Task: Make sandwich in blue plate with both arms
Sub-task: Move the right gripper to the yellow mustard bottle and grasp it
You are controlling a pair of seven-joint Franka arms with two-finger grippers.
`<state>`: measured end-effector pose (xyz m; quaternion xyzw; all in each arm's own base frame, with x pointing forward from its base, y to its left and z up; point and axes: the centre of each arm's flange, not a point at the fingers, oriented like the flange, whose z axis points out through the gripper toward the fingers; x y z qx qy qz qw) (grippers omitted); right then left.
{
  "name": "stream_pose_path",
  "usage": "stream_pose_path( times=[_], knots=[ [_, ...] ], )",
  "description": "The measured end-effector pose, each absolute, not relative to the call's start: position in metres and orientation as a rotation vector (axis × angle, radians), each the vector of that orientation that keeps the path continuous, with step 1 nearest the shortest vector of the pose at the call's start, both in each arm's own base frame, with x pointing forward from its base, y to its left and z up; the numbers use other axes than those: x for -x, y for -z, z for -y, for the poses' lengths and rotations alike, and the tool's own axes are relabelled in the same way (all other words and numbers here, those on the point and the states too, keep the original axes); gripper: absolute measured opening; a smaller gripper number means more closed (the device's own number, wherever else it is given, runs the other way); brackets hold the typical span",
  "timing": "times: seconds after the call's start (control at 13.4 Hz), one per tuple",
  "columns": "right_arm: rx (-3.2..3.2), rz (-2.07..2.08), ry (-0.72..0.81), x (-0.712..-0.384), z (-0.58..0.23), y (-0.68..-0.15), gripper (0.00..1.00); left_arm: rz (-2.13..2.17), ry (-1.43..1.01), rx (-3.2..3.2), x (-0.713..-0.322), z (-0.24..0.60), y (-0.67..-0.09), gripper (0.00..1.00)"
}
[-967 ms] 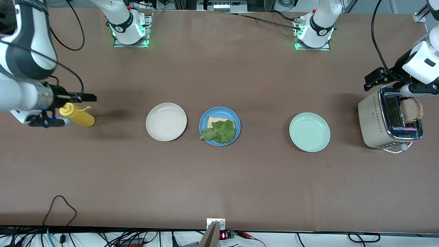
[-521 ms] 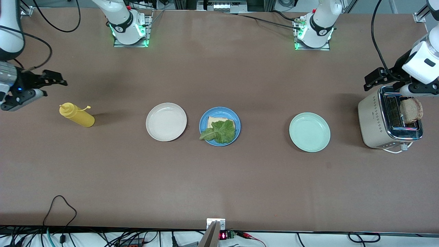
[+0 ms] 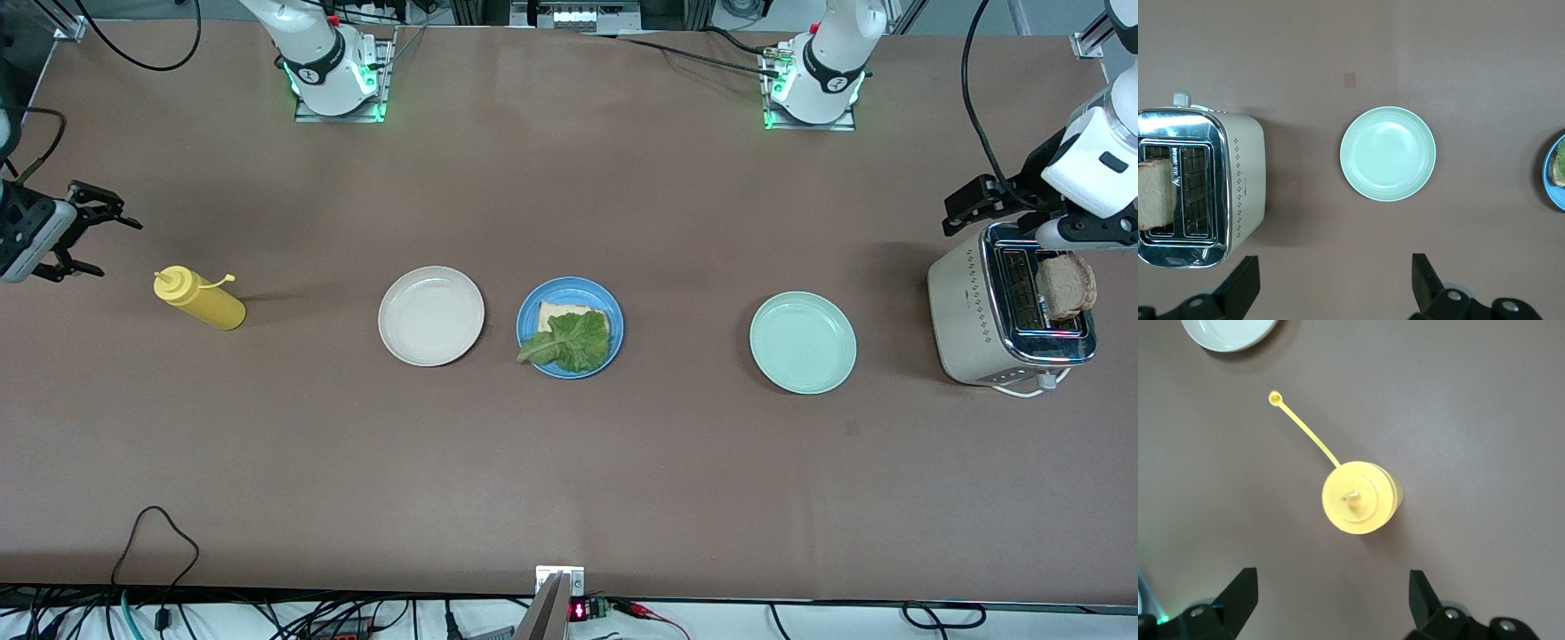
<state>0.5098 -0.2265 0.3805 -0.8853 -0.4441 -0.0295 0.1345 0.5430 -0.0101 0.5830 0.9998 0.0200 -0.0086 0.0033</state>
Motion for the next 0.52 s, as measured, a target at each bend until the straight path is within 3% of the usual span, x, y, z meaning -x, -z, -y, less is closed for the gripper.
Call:
stream_pose_path(
  times=[0.52],
  knots=[
    [2.355, 1.381, 0.327, -0.492, 0.284, -0.294, 1.00, -0.063, 0.028, -3.134, -0.543, 0.010, -0.583, 1.00]
  ],
)
